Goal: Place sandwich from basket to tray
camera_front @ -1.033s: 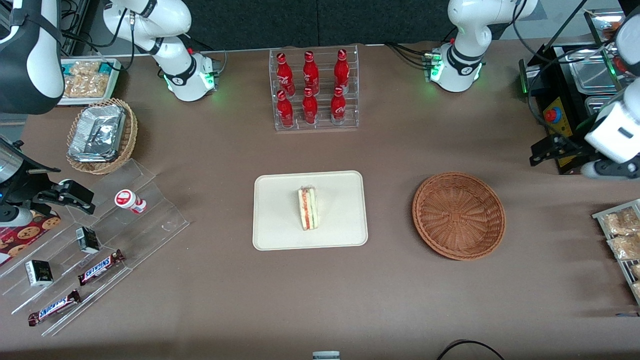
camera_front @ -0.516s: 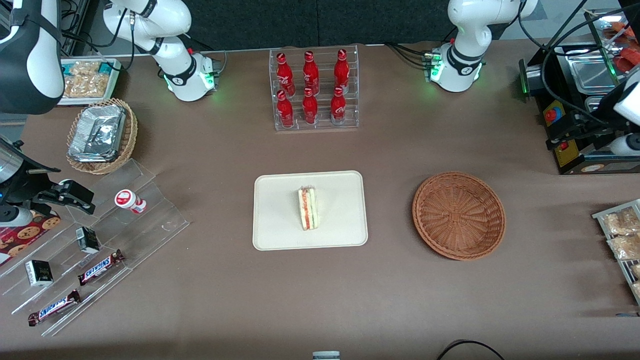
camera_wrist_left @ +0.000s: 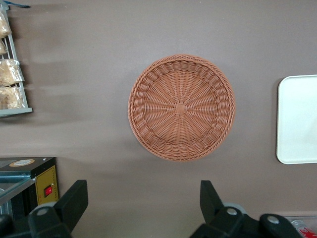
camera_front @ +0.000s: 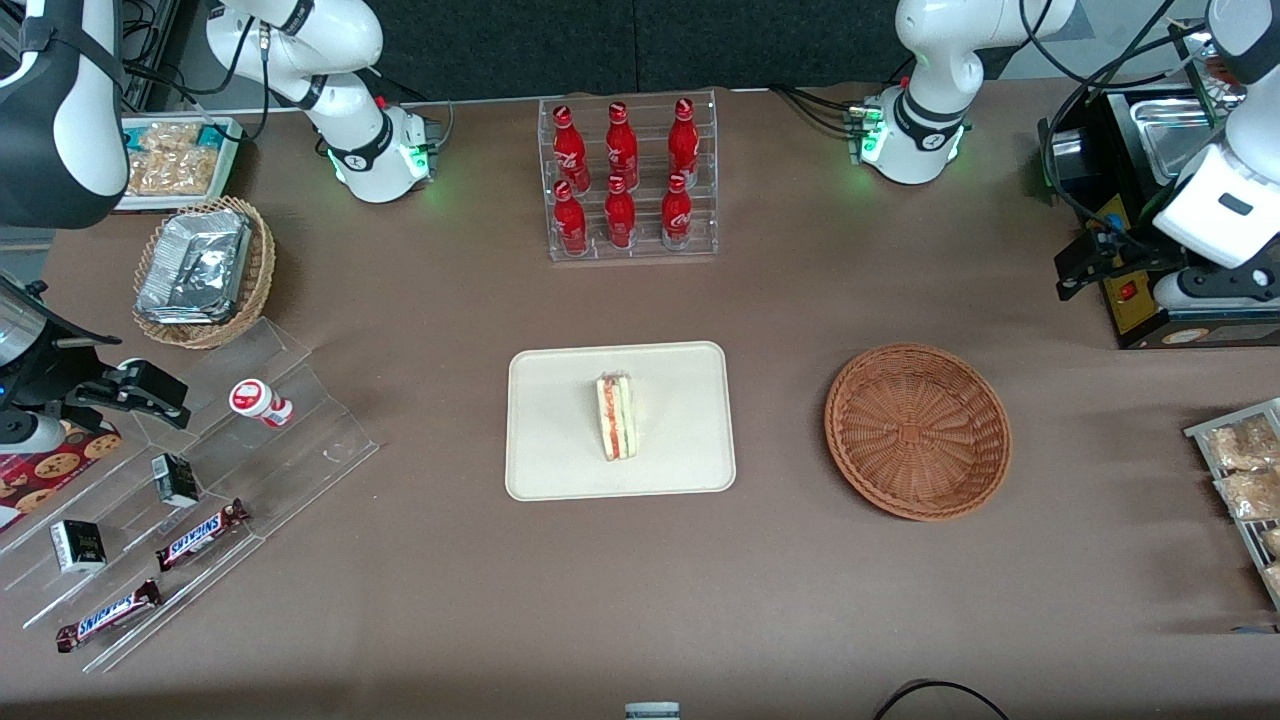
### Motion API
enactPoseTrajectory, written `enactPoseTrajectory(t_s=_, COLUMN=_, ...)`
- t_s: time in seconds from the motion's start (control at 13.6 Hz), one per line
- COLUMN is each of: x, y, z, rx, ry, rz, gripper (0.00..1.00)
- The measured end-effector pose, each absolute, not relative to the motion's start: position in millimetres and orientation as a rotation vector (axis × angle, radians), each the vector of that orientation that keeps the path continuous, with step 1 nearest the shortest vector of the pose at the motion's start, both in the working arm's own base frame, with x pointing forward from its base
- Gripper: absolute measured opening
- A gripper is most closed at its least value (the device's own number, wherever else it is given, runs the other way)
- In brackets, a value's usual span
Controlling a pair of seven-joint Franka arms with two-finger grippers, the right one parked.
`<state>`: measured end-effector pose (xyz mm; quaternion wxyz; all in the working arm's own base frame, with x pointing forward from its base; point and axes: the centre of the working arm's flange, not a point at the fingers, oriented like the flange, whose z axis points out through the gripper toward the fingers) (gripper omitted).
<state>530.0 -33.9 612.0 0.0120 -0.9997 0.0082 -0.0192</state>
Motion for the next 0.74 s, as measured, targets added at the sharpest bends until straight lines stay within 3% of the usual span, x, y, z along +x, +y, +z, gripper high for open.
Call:
enactPoseTrajectory(t_s=0.22, x=531.0, y=-36.5, z=626.8, rx=-3.118, ry=0.032, rz=-0.083, gripper=1.00)
enactPoseTrajectory(t_s=0.74, x=535.3, y=-35.4, z=630.8, rx=-3.122, ry=0.032, rz=-0.012, gripper=1.00)
